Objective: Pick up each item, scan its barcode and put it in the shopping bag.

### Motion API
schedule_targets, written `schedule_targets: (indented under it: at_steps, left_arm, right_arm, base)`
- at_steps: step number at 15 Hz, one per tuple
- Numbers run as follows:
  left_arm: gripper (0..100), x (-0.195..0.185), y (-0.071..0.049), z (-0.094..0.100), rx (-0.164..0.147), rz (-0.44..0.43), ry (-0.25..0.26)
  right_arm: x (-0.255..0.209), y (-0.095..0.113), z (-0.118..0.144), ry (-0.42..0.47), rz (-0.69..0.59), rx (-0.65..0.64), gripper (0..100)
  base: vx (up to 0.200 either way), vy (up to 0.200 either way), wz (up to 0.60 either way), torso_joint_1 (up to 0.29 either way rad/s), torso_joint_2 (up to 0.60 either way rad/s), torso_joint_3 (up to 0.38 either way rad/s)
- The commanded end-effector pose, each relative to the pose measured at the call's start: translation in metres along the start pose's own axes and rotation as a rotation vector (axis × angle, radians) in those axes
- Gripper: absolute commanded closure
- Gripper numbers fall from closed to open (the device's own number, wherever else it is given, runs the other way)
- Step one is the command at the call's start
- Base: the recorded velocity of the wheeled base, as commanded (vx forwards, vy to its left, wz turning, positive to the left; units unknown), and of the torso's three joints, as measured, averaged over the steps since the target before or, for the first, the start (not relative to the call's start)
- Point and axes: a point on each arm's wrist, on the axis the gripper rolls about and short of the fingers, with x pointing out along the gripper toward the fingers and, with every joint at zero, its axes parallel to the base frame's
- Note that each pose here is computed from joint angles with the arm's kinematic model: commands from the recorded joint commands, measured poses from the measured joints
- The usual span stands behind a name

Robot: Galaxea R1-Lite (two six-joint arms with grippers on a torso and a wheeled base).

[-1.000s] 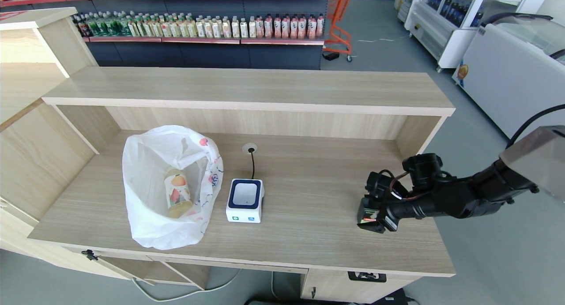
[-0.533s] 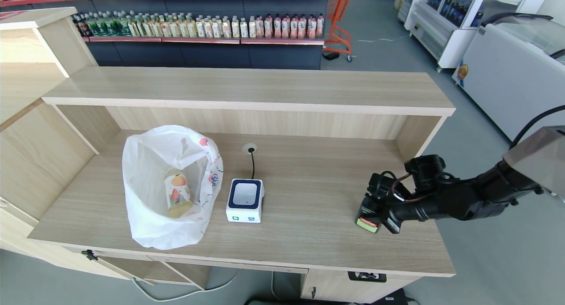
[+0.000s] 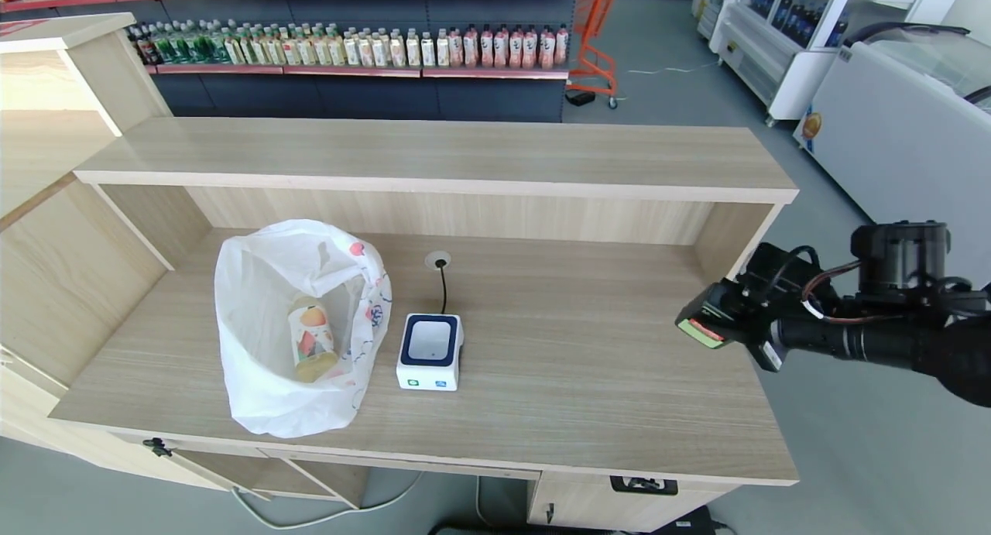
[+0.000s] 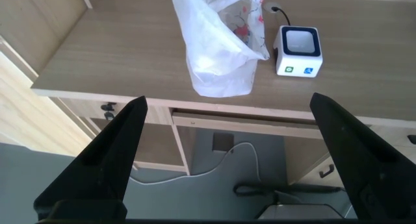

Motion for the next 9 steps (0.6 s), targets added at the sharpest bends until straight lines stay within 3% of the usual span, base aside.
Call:
schedule_targets:
  at_steps: [1,2,4,5,7,9]
  left_arm:
    - [0,0.000,0.000,0.000,-0.001,0.001,0.000]
    - [0,0.000,0.000,0.000,-0.001,0.000,0.000]
    - [0,0.000,0.000,0.000,-0.001,0.000,0.000]
    - [0,0.000,0.000,0.000,-0.001,0.000,0.000]
    - [0,0.000,0.000,0.000,-0.001,0.001,0.000]
    - [0,0.000,0.000,0.000,-0.001,0.001,0.000]
  right_arm:
    - [-0.064,0.020,0.012,-0.061,-0.112,-0.322,100]
    - [-0.065,0.039,0.011,-0.137,-0.015,-0.519,100]
    - [-0.057,0.062,0.014,-0.353,0.148,-0.953,100]
    - [-0.052,0.072,0.010,-0.415,0.207,-1.119,100]
    - [-0.047,0.088,0.003,-0.550,0.283,-1.363,100]
    - [-0.043,0.097,0.004,-0.703,0.270,-1.525,100]
  base:
    - [0.000,0.000,0.00,0.000,0.00,0.000]
    - [0.000,0.000,0.00,0.000,0.00,0.000]
    - [0.000,0.000,0.00,0.000,0.00,0.000]
    - [0.000,0.000,0.00,0.000,0.00,0.000]
    - [0.000,0.000,0.00,0.000,0.00,0.000]
    - [0.000,0.000,0.00,0.000,0.00,0.000]
